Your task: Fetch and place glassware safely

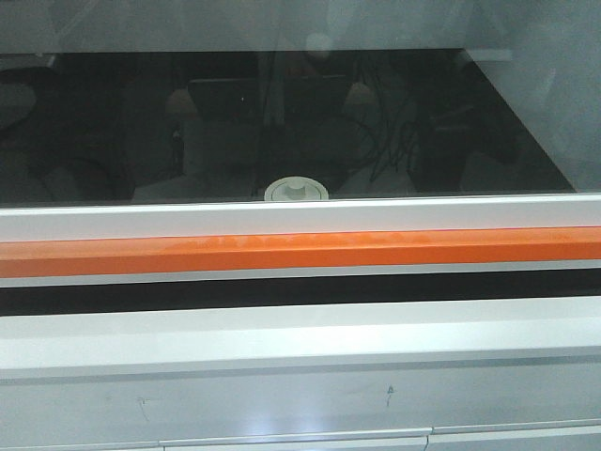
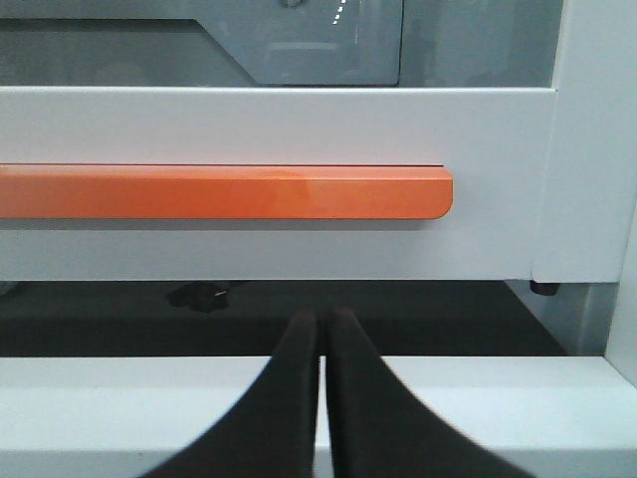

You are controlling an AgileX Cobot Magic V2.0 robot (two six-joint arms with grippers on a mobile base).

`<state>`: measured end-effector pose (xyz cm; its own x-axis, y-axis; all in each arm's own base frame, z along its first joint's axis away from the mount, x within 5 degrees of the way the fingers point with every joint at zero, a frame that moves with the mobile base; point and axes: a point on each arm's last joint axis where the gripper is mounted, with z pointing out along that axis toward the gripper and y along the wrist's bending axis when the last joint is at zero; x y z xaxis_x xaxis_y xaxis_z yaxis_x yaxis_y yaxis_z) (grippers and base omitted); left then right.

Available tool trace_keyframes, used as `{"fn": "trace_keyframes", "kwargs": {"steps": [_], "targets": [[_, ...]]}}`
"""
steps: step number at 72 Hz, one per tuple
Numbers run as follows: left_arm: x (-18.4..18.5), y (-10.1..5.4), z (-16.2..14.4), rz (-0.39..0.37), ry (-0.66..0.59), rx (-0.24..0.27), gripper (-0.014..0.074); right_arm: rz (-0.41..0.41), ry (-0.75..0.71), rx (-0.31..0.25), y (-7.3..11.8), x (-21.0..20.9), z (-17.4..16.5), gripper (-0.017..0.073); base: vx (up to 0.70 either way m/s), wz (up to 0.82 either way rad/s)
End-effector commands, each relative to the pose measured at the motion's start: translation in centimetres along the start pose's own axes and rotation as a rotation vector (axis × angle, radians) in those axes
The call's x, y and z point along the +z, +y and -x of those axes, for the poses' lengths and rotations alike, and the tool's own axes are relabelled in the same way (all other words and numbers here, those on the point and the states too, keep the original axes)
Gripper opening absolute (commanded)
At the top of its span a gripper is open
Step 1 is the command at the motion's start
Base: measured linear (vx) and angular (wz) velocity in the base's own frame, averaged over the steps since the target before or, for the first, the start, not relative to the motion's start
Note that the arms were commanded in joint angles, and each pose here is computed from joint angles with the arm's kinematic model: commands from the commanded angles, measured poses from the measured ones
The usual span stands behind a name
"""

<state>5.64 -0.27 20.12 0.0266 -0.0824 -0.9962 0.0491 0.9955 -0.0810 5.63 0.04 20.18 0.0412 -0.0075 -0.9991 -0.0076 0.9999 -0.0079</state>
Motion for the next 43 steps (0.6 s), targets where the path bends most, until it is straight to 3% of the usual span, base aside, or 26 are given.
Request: {"fn": "trace_keyframes", "kwargs": {"steps": [1, 43], "targets": [[0.01, 0.03, -0.25, -0.004, -0.057, -0.010, -0.0007, -0.004, -0.057, -0.008, -0.01, 0.00, 0.00, -0.0008, 0.00, 0.00], [0.01, 0.03, -0.25, -0.004, -0.057, -0.010, -0.0007, -0.004, -0.057, -0.009, -0.01, 0.00, 0.00, -0.0008, 0.00, 0.00]]}}
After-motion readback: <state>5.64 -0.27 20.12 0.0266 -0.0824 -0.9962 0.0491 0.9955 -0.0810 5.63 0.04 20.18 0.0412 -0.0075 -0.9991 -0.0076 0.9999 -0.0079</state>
